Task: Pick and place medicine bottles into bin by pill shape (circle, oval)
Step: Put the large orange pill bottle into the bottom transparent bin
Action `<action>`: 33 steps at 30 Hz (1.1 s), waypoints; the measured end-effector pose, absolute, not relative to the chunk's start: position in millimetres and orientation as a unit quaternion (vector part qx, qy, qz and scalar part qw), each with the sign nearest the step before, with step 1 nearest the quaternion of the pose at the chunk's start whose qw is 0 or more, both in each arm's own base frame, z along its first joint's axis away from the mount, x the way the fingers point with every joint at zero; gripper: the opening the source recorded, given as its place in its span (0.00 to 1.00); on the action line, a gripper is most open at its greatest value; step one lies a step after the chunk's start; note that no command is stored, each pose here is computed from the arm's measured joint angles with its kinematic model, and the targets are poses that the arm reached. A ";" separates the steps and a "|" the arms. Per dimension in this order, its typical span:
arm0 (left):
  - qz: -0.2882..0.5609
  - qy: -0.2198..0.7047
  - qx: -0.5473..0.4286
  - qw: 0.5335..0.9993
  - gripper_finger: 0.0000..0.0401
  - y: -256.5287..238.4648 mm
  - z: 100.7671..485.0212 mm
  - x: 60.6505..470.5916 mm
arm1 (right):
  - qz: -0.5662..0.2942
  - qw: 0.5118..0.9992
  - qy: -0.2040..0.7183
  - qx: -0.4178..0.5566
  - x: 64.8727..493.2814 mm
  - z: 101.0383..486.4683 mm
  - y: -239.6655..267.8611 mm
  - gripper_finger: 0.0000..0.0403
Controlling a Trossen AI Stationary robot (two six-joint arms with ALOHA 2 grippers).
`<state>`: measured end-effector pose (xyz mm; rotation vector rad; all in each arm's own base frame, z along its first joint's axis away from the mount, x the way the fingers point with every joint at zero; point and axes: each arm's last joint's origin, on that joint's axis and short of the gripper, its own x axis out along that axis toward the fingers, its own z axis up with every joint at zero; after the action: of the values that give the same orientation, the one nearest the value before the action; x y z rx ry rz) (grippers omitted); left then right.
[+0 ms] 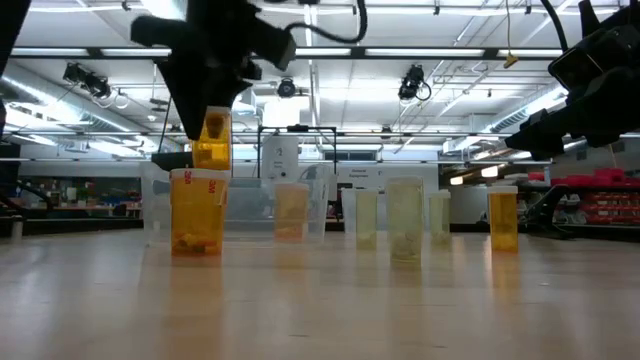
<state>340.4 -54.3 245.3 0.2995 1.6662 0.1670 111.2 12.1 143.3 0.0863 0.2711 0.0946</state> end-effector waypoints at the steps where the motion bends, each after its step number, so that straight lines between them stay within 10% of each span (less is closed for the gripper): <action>1: 0.075 0.738 0.130 0.658 0.55 -50.6 242.7 340.6 | 0.047 0.989 0.135 0.043 111.2 143.3 12.1 0.64; 33: 0.029 0.697 0.133 0.704 0.58 -37.5 205.9 352.4 | 0.047 0.989 0.135 0.043 111.2 143.4 12.0 0.64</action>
<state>352.4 -37.5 205.9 0.2961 1.5489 0.0641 111.2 12.0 143.4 0.0861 0.2706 0.0942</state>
